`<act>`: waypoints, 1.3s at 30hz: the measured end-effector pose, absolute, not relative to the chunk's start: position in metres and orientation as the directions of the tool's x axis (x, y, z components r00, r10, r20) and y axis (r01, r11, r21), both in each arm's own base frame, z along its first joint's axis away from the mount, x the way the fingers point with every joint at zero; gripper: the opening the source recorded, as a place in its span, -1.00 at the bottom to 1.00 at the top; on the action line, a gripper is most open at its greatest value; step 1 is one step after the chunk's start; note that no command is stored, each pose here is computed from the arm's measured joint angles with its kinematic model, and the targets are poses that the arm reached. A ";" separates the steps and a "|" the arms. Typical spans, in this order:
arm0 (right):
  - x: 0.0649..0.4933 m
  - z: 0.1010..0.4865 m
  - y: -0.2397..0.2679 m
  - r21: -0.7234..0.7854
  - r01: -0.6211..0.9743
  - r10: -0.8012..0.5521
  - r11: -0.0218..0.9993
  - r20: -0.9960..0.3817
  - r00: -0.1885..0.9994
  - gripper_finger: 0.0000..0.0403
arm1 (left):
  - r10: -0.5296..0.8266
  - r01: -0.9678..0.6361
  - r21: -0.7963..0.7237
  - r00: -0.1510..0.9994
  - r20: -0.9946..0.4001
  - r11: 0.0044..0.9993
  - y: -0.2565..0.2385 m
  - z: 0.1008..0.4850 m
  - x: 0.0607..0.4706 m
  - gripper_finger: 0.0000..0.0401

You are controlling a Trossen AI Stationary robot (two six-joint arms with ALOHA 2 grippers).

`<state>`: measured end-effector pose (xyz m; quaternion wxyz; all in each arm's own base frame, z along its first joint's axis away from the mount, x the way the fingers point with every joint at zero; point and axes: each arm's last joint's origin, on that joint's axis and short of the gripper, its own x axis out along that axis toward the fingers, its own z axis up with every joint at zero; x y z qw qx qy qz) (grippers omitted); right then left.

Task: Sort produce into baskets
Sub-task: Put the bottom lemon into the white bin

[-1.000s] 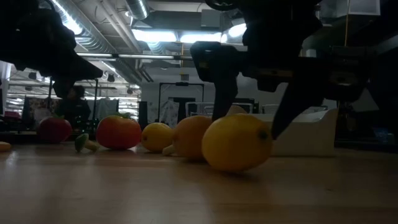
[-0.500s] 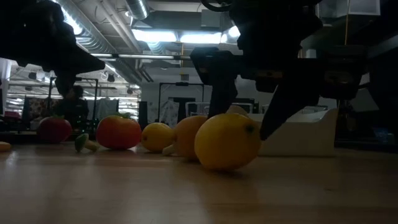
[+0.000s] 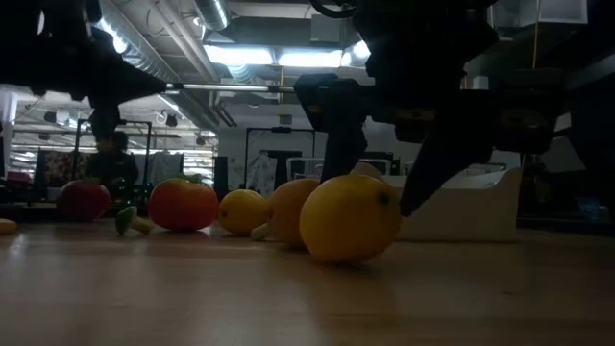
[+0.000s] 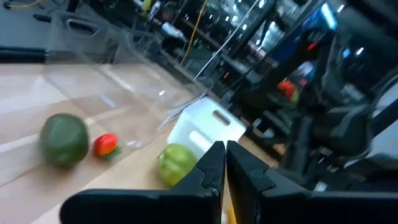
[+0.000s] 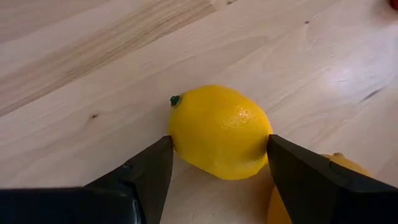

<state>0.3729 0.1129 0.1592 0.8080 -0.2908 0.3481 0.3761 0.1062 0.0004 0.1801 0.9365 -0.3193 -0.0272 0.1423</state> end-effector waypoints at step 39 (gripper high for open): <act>0.377 0.162 0.112 -0.260 -0.764 0.358 0.590 -0.764 0.536 0.27 | -0.032 -0.204 -0.434 0.879 -0.476 0.877 -0.123 0.156 0.267 -0.94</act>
